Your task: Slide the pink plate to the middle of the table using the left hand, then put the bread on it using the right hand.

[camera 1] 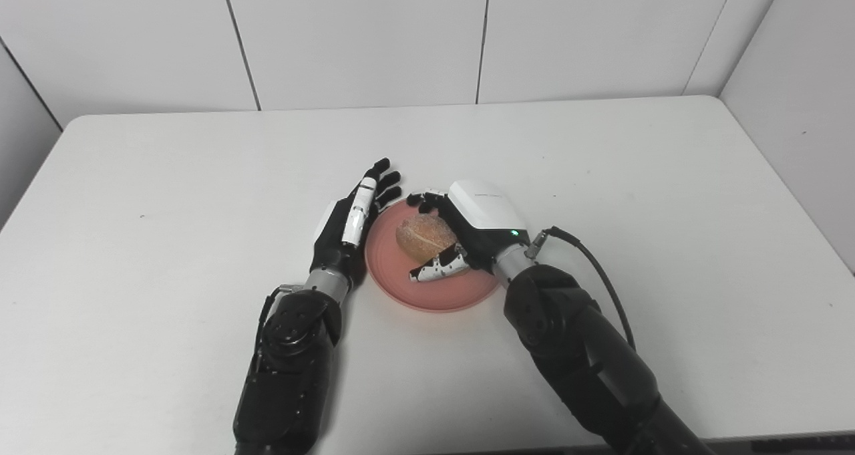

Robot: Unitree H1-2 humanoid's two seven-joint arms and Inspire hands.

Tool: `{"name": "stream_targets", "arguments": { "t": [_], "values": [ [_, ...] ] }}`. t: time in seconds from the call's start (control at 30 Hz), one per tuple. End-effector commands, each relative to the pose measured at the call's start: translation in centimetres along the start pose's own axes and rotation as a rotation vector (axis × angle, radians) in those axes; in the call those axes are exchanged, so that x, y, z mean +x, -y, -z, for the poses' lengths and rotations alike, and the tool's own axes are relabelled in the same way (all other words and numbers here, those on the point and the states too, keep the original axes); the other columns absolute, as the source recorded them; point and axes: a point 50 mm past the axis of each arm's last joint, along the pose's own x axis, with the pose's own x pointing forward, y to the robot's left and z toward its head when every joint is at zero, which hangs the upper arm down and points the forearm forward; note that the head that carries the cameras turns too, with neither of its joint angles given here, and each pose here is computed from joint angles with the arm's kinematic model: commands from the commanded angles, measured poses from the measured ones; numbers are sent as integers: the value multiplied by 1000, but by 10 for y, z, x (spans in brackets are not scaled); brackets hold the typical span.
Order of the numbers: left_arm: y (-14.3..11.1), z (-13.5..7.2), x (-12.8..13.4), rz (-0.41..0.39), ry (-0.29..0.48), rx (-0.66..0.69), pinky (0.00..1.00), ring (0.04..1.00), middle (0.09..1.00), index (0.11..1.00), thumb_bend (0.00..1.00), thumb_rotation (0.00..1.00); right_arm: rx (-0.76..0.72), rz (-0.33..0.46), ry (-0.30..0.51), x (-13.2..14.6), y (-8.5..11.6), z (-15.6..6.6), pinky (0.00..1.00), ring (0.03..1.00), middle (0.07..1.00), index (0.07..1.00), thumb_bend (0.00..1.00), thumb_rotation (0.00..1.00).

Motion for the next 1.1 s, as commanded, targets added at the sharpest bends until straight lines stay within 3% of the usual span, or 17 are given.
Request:
{"name": "stream_targets", "arguments": {
  "t": [0.0, 0.17, 0.5, 0.8, 1.07],
  "values": [
    [7, 5, 1, 39, -48, 15, 892, 911, 911, 899, 314, 1000, -27, 92, 68, 1, 20, -12, 668, 786, 837, 842, 823, 312],
    [7, 5, 2, 38, -48, 21, 893, 901, 899, 889, 308, 1000, -32, 114, 64, -1, 21, -14, 743, 836, 869, 873, 861, 378],
    [8, 5, 2, 36, -56, 9, 913, 904, 905, 895, 302, 1000, -59, 130, 92, -8, 30, -19, 747, 833, 863, 871, 865, 426],
    [7, 6, 1, 38, -56, -4, 901, 922, 920, 917, 320, 1000, -124, 202, 140, -31, 63, -29, 722, 809, 845, 864, 875, 443],
    [9, 6, 0, 18, -60, -21, 873, 878, 895, 887, 342, 1000, -117, 313, 71, -50, 93, -16, 661, 781, 831, 850, 880, 467]
  ]
}}
